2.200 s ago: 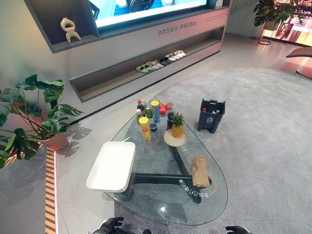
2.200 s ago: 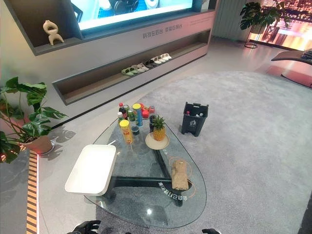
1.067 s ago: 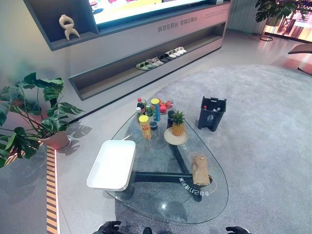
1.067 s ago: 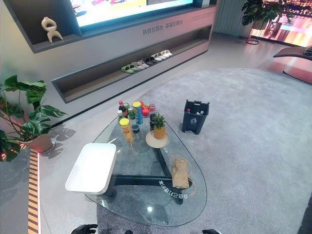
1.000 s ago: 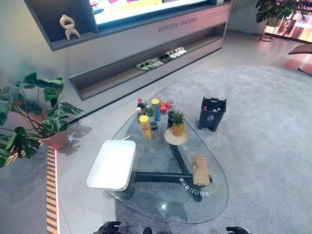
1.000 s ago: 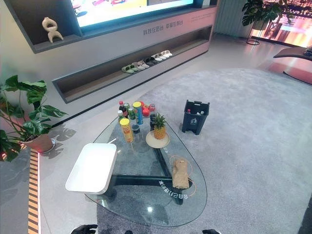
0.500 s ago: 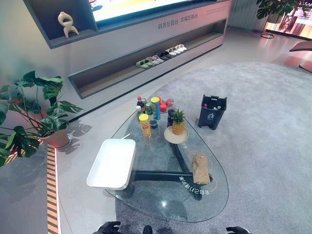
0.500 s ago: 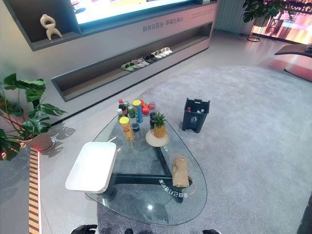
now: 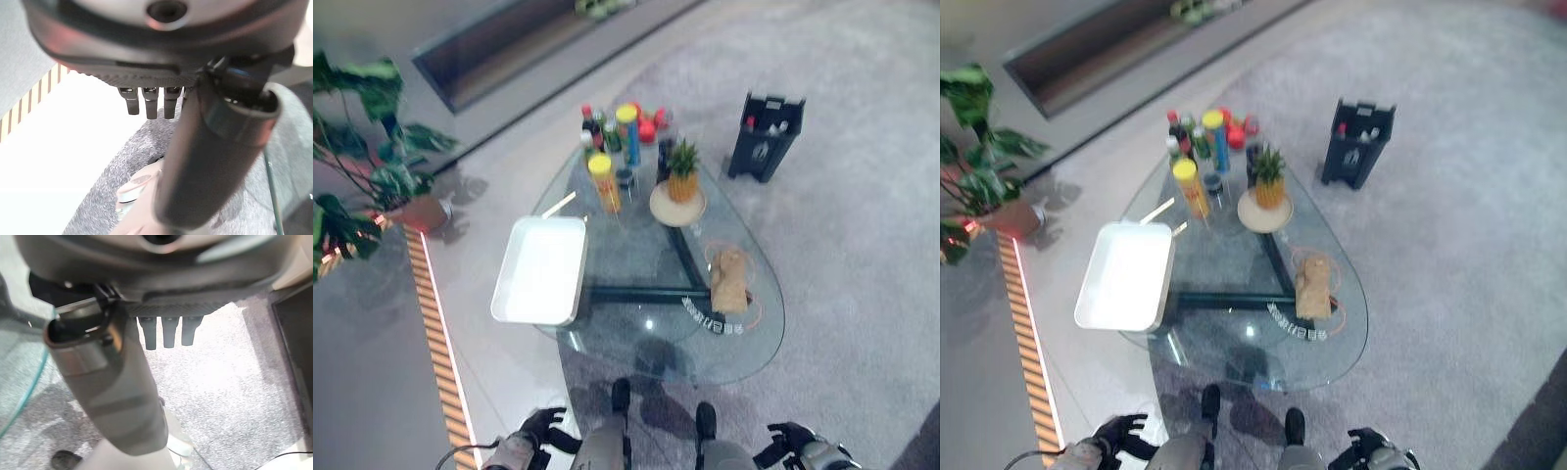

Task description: Wipe the table with a cloth and put it in the basket.

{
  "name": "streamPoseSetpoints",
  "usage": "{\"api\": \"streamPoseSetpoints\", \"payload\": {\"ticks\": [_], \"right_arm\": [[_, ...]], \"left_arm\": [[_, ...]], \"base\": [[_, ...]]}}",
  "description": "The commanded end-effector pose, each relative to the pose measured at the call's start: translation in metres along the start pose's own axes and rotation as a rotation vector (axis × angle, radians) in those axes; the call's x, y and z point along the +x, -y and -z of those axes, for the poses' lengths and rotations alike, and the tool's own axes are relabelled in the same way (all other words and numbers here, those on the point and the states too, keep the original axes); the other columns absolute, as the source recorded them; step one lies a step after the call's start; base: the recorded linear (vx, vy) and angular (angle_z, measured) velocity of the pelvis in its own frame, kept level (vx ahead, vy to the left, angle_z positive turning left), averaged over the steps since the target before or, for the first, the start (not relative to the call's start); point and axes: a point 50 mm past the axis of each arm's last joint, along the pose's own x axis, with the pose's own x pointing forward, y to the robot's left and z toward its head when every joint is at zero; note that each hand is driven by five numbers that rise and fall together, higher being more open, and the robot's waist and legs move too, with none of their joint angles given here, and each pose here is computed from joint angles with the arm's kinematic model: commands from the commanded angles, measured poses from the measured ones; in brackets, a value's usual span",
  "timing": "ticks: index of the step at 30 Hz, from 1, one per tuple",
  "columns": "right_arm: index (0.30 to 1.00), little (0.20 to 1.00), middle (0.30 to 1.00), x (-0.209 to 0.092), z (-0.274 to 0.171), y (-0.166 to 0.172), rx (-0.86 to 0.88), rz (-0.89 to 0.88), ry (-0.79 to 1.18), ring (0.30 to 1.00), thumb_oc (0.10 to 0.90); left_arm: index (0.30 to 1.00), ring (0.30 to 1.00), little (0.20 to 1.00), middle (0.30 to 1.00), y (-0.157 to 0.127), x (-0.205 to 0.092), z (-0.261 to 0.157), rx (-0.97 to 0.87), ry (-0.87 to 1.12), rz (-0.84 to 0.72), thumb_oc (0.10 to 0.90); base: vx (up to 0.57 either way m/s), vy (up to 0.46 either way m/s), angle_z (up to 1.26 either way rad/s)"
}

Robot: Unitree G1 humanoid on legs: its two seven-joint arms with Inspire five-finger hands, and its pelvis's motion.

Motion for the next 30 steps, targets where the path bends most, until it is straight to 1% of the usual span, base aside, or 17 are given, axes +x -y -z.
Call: {"api": "streamPoseSetpoints", "payload": {"ticks": [1,3,7,10,13,18,21,27,30], "right_arm": [[0.9,0.9,0.9,-0.001,-0.007,0.026,0.046,0.139,0.022,0.9,0.8],[0.9,0.9,0.9,-0.002,-0.012,0.036,0.093,0.185,0.043,0.9,0.8],[0.9,0.9,0.9,-0.004,-0.03,0.051,0.156,0.254,0.099,0.9,0.8],[0.9,0.9,0.9,-0.006,-0.05,0.058,0.199,0.318,0.155,0.9,0.8],[0.9,0.9,0.9,-0.01,-0.066,0.064,0.229,0.387,0.209,0.9,0.8],[0.9,0.9,0.9,-0.014,-0.08,0.074,0.247,0.443,0.25,0.9,0.8],[0.9,0.9,0.9,-0.015,-0.083,0.08,0.243,0.462,0.262,0.9,0.8],[0.9,0.9,0.9,-0.017,-0.089,0.086,0.241,0.483,0.283,0.9,0.8],[0.9,0.9,0.9,-0.017,-0.086,0.083,0.244,0.485,0.284,0.9,0.8]], "left_arm": [[0.9,0.9,0.9,0.9,-0.051,-0.004,-0.03,-0.193,0.115,-0.169,0.8],[0.9,0.9,0.9,0.9,-0.059,-0.005,-0.043,-0.255,0.169,-0.182,0.8],[0.9,0.9,0.9,0.9,-0.066,-0.007,-0.072,-0.264,0.258,-0.184,0.8],[0.9,0.9,0.9,0.9,-0.067,-0.009,-0.095,-0.274,0.336,-0.183,0.8],[0.9,0.9,0.9,0.9,-0.061,-0.011,-0.112,-0.289,0.402,-0.179,0.8],[0.9,0.9,0.9,0.9,-0.061,-0.011,-0.113,-0.295,0.407,-0.192,0.8],[0.9,0.9,0.9,0.9,-0.063,-0.011,-0.106,-0.299,0.381,-0.193,0.8],[0.9,0.9,0.9,0.9,-0.065,-0.01,-0.097,-0.309,0.353,-0.197,0.8],[0.9,0.9,0.9,0.9,-0.062,-0.009,-0.094,-0.305,0.356,-0.189,0.8]], "base": [[-0.16,-0.008,-0.06],[-0.11,-0.02,-0.04],[-0.1,-0.031,0.02],[-0.08,-0.044,0.08],[-0.07,-0.068,0.14],[-0.03,-0.053,0.11],[0.0,-0.008,0.04],[0.0,-0.008,0.02],[0.01,-0.026,-0.04]]}}
